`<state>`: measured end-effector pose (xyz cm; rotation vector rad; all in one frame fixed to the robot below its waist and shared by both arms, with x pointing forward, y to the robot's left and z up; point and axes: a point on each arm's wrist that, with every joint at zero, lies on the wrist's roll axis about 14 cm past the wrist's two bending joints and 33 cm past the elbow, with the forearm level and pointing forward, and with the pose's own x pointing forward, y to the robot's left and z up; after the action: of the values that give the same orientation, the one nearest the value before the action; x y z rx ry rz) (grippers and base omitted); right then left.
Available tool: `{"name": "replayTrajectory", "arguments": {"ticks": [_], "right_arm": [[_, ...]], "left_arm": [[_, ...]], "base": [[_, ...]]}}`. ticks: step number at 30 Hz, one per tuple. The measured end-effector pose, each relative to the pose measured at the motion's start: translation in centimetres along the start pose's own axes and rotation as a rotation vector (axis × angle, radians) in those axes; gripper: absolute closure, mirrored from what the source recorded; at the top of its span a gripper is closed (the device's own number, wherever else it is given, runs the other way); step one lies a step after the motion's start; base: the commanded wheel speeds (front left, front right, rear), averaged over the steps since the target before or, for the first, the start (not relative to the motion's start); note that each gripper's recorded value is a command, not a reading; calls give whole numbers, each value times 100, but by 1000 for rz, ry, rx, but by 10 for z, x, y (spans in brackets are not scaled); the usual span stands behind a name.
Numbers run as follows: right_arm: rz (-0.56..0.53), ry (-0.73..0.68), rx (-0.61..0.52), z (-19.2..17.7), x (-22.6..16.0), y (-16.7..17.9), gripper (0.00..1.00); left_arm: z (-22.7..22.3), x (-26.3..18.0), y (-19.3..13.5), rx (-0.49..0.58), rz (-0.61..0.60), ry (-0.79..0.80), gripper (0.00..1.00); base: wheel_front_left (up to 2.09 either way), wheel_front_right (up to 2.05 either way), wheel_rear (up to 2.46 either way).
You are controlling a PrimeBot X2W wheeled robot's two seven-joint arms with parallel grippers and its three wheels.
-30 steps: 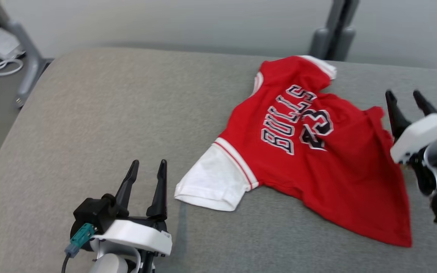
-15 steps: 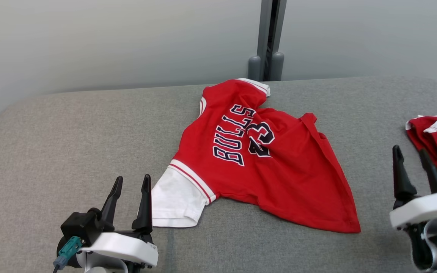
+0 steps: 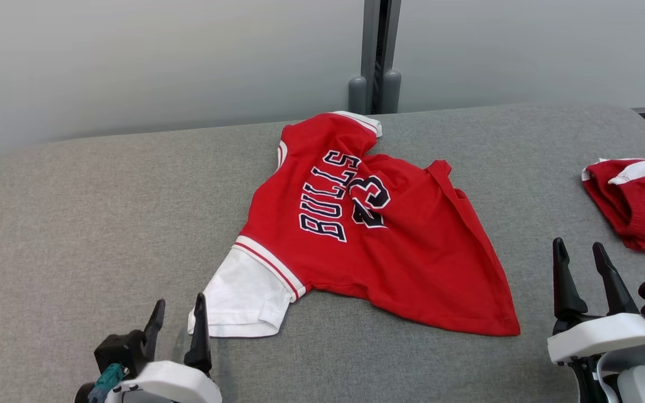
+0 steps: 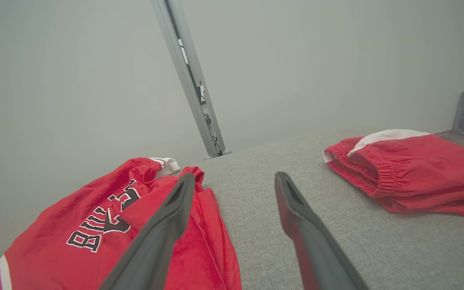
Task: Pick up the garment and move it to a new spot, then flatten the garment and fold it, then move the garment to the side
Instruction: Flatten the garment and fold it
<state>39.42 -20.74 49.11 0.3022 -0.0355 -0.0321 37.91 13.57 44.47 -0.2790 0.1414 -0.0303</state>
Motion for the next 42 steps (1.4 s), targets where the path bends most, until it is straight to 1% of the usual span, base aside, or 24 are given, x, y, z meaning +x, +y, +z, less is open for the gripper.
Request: {"name": "replayTrajectory", "arguments": {"ticks": [4, 10, 17, 27, 28, 29, 31, 32, 38, 42], "right_arm": [[-8, 3, -2, -2, 0, -2, 0], [-23, 13, 0, -6, 0, -6, 0], [-26, 30, 3, -12, 0, -6, 0], [-32, 43, 24, -18, 3, -6, 0], [-32, 46, 25, -19, 3, -6, 0], [-32, 50, 25, -20, 3, -6, 0], [-33, 55, 25, -22, 3, -6, 0], [-33, 56, 24, -22, 4, -6, 0], [-32, 67, 24, -26, 5, -5, 0], [-47, 81, 31, -30, 2, -9, 0]], "left_arm": [[-37, 0, 10, 24, 39, 125, 0], [-66, 5, 15, 34, 50, 234, 0], [-75, 11, 25, 19, 100, 276, 0], [-86, 11, 23, -8, 98, 314, 0], [-87, 12, 23, -8, 94, 317, 22], [-87, 12, 23, -11, 93, 320, 22], [-88, 13, 22, -13, 88, 322, 91], [-88, 14, 21, -16, 85, 324, 100], [-88, 15, 20, -28, 85, 324, 100], [-67, 23, 19, -54, 85, 251, 100]], "base": [[0, 0, 0], [0, 0, 0], [0, 0, 0], [0, 0, 0], [0, 0, 0], [0, 0, 0], [0, 0, 0], [0, 0, 0], [0, 0, 0], [0, 0, 0]]}}
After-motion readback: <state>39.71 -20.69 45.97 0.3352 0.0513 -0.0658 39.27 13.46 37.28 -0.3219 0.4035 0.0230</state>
